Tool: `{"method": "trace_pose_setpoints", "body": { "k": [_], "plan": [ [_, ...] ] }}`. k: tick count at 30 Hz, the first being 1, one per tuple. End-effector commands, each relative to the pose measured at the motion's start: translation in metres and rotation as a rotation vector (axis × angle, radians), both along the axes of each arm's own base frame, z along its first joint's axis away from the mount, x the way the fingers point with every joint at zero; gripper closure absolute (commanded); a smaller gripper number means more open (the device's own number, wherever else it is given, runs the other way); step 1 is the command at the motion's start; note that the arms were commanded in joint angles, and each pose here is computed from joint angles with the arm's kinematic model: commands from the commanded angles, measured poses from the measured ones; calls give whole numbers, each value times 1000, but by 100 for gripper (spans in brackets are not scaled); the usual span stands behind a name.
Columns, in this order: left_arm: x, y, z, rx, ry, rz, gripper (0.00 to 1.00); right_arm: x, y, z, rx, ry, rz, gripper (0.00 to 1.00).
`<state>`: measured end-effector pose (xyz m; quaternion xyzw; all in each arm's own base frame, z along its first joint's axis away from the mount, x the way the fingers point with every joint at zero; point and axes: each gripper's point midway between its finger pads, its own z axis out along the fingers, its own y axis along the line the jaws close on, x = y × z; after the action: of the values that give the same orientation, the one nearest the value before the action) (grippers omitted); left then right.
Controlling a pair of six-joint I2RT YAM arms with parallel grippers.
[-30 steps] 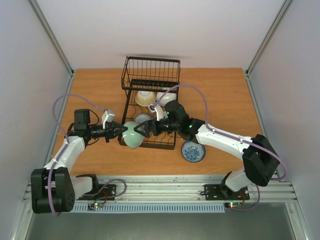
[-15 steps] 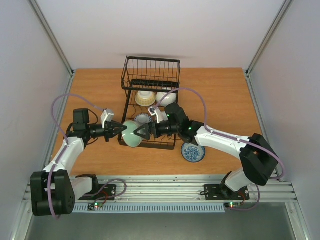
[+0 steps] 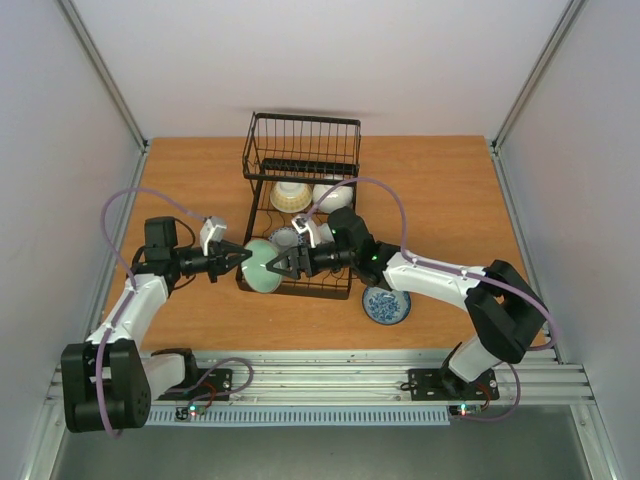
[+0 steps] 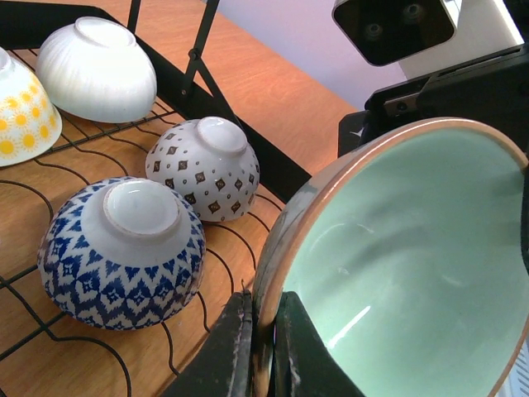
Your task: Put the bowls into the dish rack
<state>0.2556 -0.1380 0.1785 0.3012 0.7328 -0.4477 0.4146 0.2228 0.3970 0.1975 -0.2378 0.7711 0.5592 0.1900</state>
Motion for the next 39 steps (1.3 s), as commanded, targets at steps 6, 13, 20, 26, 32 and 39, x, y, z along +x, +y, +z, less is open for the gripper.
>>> {"method": "trace_pose_setpoints", "body": {
  "k": [6,13,20,26,32,39],
  "plan": [
    [16,4,12,16,-93,54,97,1,-14,17,-71,-109,-34,99],
    [33,16,14,67,-157,176,55,26,-56,4,-433,-244,-158,99],
    [48,28,8,106,-153,281,53,47,-88,-7,-697,-360,-225,99],
    [50,30,7,112,-158,296,53,51,-99,-21,-895,-457,-210,99],
    [51,31,7,113,-158,305,53,54,-106,-27,-1003,-508,-211,99],
    [51,31,7,113,-158,312,53,57,-103,-41,-1135,-565,-186,99]
  ]
}}
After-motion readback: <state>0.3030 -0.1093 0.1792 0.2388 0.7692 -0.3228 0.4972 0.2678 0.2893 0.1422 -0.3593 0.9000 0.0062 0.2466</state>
